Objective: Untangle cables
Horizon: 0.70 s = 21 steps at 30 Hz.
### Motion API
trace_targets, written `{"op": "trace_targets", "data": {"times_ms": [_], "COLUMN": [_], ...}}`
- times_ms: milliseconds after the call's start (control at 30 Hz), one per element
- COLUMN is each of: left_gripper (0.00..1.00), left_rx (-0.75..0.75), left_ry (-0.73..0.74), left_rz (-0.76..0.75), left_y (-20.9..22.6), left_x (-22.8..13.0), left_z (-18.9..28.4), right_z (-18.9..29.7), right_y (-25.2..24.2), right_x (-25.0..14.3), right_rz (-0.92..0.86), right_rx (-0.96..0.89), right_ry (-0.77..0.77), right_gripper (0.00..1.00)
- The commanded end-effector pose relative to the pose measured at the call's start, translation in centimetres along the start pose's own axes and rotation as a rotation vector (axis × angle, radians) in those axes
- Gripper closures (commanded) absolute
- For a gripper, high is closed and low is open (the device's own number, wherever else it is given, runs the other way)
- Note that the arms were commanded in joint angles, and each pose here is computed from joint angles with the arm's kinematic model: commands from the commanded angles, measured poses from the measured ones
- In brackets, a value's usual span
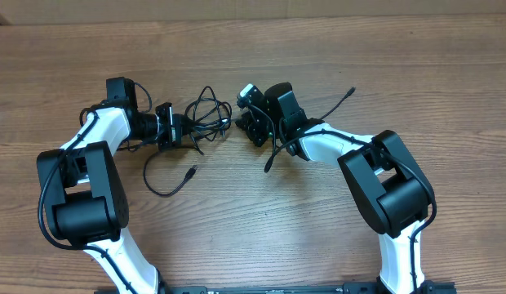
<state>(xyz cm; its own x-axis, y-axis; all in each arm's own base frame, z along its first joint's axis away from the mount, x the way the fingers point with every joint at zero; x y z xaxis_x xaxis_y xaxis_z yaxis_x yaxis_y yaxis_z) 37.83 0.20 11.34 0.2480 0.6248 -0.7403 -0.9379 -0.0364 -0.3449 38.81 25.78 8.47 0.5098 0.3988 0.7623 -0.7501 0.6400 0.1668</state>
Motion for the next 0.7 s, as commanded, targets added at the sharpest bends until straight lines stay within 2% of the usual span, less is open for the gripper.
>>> {"op": "trace_targets", "data": {"times_ms": [0,133,400,500,533,567,667], "left_gripper": [0.96,0.96,0.94,0.82,0.74,0.63,0.46], "left_rx": [-0.015,-0.015,-0.001,0.016,0.022,0.031,0.042], "left_ry": [-0.003,-0.003,-0.073,-0.14,-0.16,-0.182,-0.236], "left_rz": [-0.041,-0.057,-0.063,-0.101,-0.131,-0.196,-0.533], "left_y": [-0.2,-0.2,-0.1,0.0,0.0,0.0,-0.7], "left_x": [-0.8,-0.8,-0.3,0.2,0.4,0.5,1.0], "left_z": [0.7,0.7,0.7,0.8,0.8,0.8,0.9], "right_z": [-0.5,-0.5,-0.4,-0.1,0.2,0.6,1.8], "right_y": [0.2,0.2,0.3,0.5,0.6,0.8,1.2], "right_x": [-0.4,-0.7,-1.2,-1.0,-0.8,-0.6,0.0], "right_rz": [-0.006,-0.014,-0.049,-0.113,-0.115,-0.118,-0.177], "right_rx": [0.018,0.02,0.022,0.032,0.043,0.051,0.052], "right_ry": [0.016,0.037,0.072,0.076,0.079,0.086,0.105], "right_gripper": [0.89,0.96,0.96,0.96,0.96,0.96,0.96]}}
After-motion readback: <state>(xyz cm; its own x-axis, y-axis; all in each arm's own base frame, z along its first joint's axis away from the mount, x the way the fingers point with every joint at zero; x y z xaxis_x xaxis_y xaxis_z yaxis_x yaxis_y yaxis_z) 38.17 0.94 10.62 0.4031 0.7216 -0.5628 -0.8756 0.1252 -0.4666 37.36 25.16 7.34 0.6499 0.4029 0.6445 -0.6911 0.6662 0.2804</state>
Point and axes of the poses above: each gripper's point midway between its finger pads, its own z axis back along the fingers, its own y axis along the line the jaws close on, x = y × z, the point moved 10 cm from there along z, back along the fingers, and after that the axes turned 3 degrees about -z, right-handed, at the moved point
